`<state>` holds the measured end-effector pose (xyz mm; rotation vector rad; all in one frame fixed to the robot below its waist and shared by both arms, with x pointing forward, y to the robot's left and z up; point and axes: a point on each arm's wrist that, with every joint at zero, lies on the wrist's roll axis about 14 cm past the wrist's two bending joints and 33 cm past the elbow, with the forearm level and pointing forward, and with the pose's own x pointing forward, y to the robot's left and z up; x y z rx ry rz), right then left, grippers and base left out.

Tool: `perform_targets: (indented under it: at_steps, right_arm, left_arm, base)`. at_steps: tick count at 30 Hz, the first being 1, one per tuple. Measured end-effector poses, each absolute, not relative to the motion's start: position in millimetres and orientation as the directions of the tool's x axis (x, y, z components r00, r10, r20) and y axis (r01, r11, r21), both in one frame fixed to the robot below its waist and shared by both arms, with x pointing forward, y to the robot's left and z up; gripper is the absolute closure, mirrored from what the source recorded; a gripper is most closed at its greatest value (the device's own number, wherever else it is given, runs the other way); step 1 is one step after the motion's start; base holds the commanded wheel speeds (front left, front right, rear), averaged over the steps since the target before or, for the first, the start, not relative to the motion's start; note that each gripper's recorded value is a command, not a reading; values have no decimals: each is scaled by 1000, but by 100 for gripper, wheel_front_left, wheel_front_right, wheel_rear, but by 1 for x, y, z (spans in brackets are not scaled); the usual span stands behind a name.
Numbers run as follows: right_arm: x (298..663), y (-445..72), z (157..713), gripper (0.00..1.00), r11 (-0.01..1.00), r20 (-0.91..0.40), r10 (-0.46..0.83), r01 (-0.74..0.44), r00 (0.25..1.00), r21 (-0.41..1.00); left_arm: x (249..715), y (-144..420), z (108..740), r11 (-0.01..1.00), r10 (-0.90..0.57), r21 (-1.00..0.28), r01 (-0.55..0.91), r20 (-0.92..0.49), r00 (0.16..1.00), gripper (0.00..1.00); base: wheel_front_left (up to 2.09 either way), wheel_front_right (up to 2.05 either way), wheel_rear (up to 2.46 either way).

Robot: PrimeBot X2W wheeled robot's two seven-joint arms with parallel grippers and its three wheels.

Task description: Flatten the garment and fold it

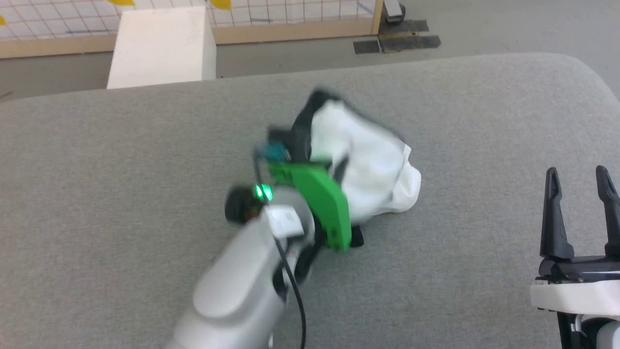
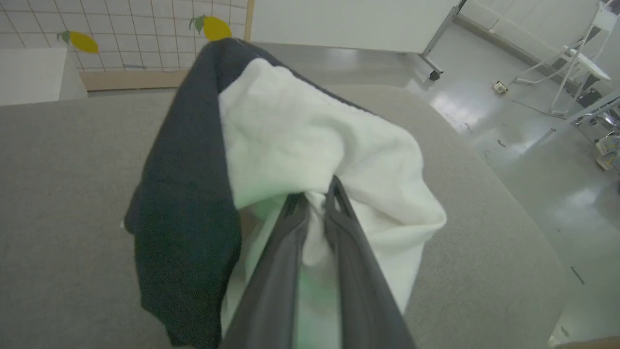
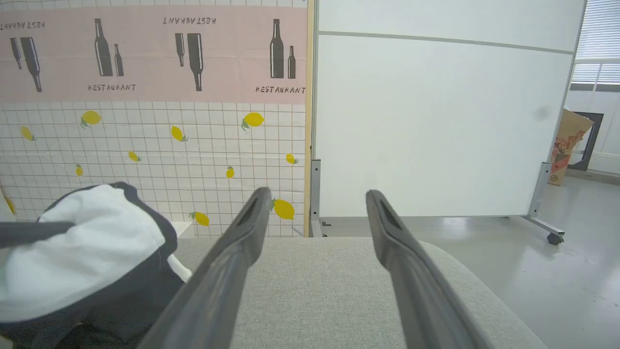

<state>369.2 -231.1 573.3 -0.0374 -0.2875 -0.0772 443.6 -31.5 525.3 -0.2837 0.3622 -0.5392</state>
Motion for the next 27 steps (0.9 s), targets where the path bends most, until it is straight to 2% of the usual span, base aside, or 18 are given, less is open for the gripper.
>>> perform_targets:
  at_steps: [3, 5, 6, 7, 8, 12, 15, 20, 23, 27]
  right_arm:
    - [369, -235, 568, 0, 995, 267, -82, 93, 960, -29]
    - [370, -236, 564, 0, 995, 257, -86, 97, 963, -31]
    - [370, -236, 563, 0, 995, 253, -86, 97, 964, -31]
    - [371, -236, 562, 0, 995, 250, -84, 95, 965, -32]
    - [371, -235, 561, 0, 995, 248, -83, 94, 965, -32]
    - [372, -232, 562, 0, 996, 251, -74, 84, 965, -29]
    - [370, -228, 567, 0, 997, 265, -63, 71, 962, -24]
    - [364, -222, 574, 0, 998, 285, -47, 54, 958, -19]
    - [360, -221, 575, 0, 999, 288, -42, 49, 957, -18]
    - [359, -216, 576, 0, 999, 291, -27, 35, 956, -21]
  left_arm:
    - [423, -38, 470, 825, -556, -372, 425, -399, 730, 100]
    - [415, -40, 450, 827, -556, -374, 419, -444, 702, 100]
    - [414, -41, 446, 826, -558, -381, 416, -448, 698, 81]
    - [414, -41, 446, 824, -560, -386, 415, -438, 703, 29]
    - [415, -42, 447, 821, -562, -389, 417, -428, 708, 0]
    - [428, -41, 479, 810, -561, -392, 437, -297, 773, 0]
    - [437, -35, 520, 798, -544, -394, 456, -146, 826, 0]
    - [443, 19, 581, 854, -403, -313, 416, 108, 909, 0]
    - [432, 58, 585, 898, -310, -277, 343, 157, 938, 0]
    - [404, 84, 571, 915, -259, -284, 287, 134, 957, 0]
  base:
    - [0, 0, 0]
    - [0, 0, 0]
    - [0, 0, 0]
    - [0, 0, 0]
    - [0, 0, 0]
    - [0, 0, 0]
    - [0, 0, 0]
    - [0, 0, 0]
    - [0, 0, 0]
    - [0, 0, 0]
